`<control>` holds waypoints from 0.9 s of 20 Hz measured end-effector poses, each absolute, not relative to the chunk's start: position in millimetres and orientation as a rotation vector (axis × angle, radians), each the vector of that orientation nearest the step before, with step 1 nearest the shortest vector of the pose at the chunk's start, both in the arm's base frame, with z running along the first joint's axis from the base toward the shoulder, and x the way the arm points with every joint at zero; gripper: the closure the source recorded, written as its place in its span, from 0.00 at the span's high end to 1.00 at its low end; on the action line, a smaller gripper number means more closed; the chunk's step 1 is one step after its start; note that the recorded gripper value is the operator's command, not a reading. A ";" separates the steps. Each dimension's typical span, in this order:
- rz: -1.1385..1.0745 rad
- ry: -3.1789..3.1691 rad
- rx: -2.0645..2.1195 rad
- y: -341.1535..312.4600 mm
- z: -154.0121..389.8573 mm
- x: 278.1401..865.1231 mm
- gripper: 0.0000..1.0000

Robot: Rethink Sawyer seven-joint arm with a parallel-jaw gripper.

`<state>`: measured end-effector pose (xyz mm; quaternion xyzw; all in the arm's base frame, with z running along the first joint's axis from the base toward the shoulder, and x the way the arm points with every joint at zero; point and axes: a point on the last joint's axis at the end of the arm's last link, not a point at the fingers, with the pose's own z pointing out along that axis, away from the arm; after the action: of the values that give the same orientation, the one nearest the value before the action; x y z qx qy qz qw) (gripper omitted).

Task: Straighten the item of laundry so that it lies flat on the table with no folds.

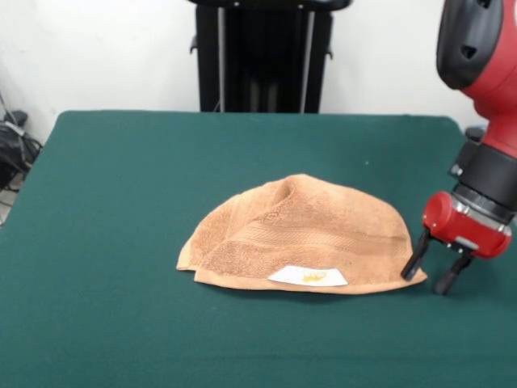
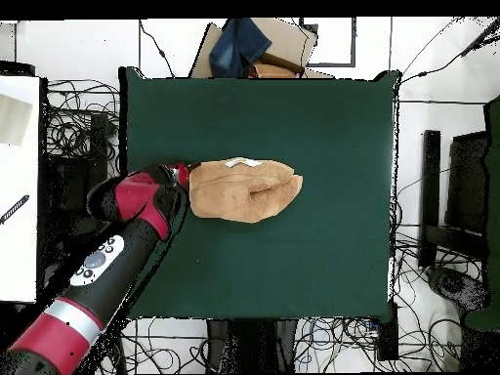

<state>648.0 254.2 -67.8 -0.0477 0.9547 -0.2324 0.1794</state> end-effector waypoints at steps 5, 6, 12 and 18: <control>-0.636 2.664 -0.162 250.8 -68.8 645.8 1.00; -0.633 2.661 -0.166 250.5 -69.0 645.7 1.00; -0.617 2.644 -0.172 248.4 -69.7 643.8 1.00; -0.616 2.624 -0.180 248.3 -70.4 641.5 1.00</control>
<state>641.5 248.3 -70.4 -0.0651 0.9479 -0.2226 0.2183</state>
